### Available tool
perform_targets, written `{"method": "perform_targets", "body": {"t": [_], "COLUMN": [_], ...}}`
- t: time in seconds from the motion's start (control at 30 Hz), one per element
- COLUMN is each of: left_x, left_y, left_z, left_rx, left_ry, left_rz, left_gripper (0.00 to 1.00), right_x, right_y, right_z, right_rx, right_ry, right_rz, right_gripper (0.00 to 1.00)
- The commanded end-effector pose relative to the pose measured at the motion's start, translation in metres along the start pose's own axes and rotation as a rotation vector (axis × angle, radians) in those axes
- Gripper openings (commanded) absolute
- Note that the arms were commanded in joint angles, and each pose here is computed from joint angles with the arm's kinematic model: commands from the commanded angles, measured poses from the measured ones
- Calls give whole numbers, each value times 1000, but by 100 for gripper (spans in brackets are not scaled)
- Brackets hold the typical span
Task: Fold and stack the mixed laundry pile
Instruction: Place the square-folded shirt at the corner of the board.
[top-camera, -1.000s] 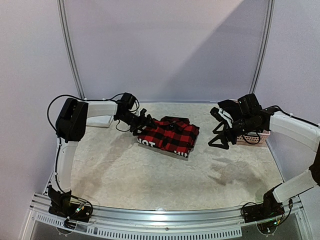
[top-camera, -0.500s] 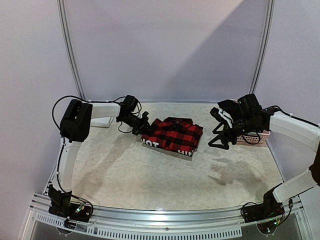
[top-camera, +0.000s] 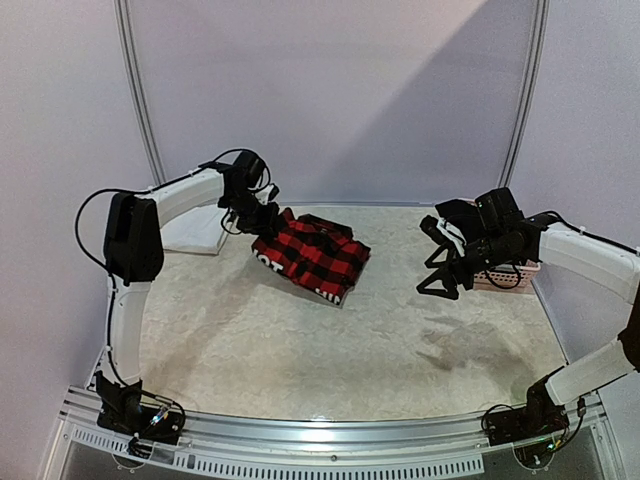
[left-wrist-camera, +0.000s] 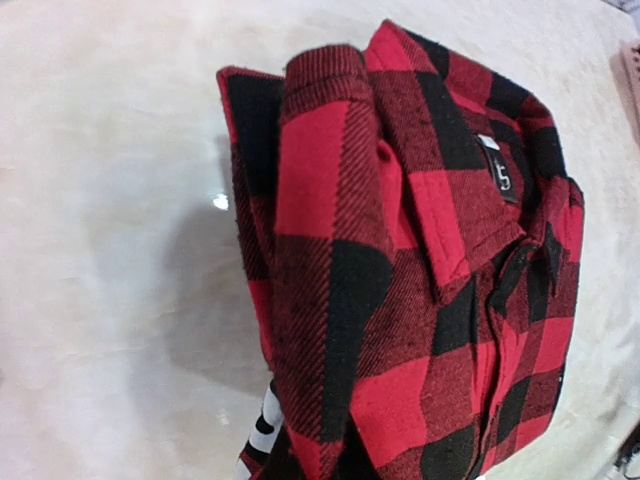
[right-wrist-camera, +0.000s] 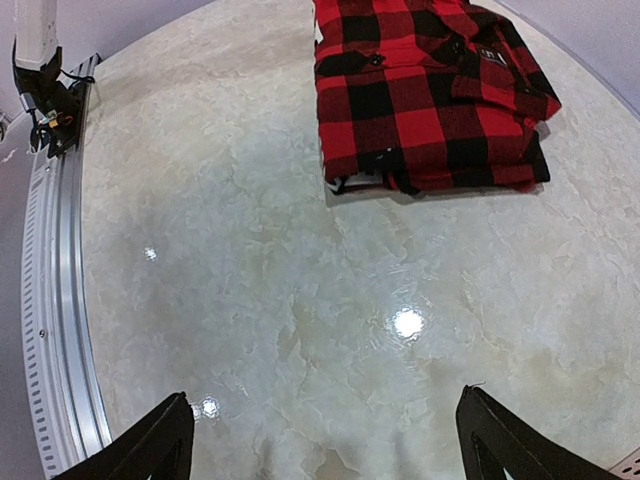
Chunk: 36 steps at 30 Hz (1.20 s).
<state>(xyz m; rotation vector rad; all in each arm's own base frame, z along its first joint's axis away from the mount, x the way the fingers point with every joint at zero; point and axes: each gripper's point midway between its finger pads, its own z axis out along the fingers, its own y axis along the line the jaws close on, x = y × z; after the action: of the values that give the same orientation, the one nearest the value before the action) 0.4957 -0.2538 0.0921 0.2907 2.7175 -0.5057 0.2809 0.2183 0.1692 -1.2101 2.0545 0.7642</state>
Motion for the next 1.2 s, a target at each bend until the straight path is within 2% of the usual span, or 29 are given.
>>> {"method": "perform_targets", "body": {"t": [0.0,0.47,0.97,1.17], "left_x": [-30,-66,-80,-89], "left_y": [43,115,158,170], "left_z": [-53,-130,-187,-216], "left_rx": [-196,-377,-581,-643], "left_ry": [-107,-195,-233,-285], "left_rz": [45,36,93,96], "left_gripper": [0,0,0,0], "right_x": [6,10,16,15], "right_y": [2,2,-1,0], "right_z": [-1,0,6,5], "right_rx": [1,-2,-13,-14], "right_ry": [15,27,51,48], "right_rz": [-4,-3,7,0], "right_gripper": [91,91,91,91]}}
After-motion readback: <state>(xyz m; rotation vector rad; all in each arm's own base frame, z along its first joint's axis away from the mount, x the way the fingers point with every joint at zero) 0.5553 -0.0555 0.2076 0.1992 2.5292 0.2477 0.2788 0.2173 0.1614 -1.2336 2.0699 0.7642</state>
